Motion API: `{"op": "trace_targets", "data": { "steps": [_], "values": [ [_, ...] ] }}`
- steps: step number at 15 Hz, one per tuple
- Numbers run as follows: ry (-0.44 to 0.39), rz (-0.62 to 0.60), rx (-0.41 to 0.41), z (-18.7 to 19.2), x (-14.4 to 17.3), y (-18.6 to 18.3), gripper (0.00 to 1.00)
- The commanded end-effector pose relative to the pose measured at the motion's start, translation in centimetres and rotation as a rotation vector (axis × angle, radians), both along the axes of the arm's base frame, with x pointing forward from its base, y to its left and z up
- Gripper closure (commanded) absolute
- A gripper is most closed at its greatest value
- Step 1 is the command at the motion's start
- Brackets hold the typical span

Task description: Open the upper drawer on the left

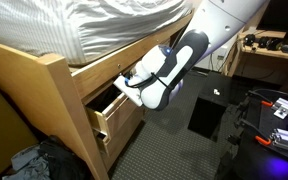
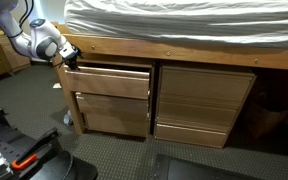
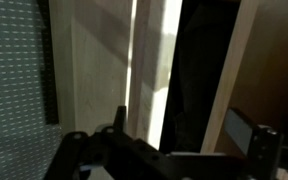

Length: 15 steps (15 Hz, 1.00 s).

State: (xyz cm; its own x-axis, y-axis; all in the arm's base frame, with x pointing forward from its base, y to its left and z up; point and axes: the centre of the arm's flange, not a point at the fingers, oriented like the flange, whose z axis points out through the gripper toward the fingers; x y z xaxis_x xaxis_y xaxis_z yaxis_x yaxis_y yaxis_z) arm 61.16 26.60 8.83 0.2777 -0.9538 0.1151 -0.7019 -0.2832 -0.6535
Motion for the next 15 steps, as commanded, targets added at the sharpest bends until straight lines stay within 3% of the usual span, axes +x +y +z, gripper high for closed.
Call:
{"op": "trace_targets", "data": {
  "steps": [1, 5, 7, 10, 12, 14, 15],
  "values": [
    [0.002, -0.004, -0.001, -0.6, 0.1, -0.1, 0.0],
    [-0.006, -0.004, 0.003, -0.7, 0.4, 0.2, 0.0],
    [0.085, 0.044, 0.135, -1.9, 1.1, 0.3, 0.0],
    [0.155, 0.119, 0.215, -0.8, 2.3, 0.8, 0.0],
    [0.178, 0.131, 0.217, 0.8, 3.3, 0.0, 0.0],
    [0.205, 0.133, 0.159, 1.5, 3.9, -1.1, 0.0],
    [0.176, 0.122, 0.193, 0.1, 3.5, -0.2, 0.0]
  ]
}}
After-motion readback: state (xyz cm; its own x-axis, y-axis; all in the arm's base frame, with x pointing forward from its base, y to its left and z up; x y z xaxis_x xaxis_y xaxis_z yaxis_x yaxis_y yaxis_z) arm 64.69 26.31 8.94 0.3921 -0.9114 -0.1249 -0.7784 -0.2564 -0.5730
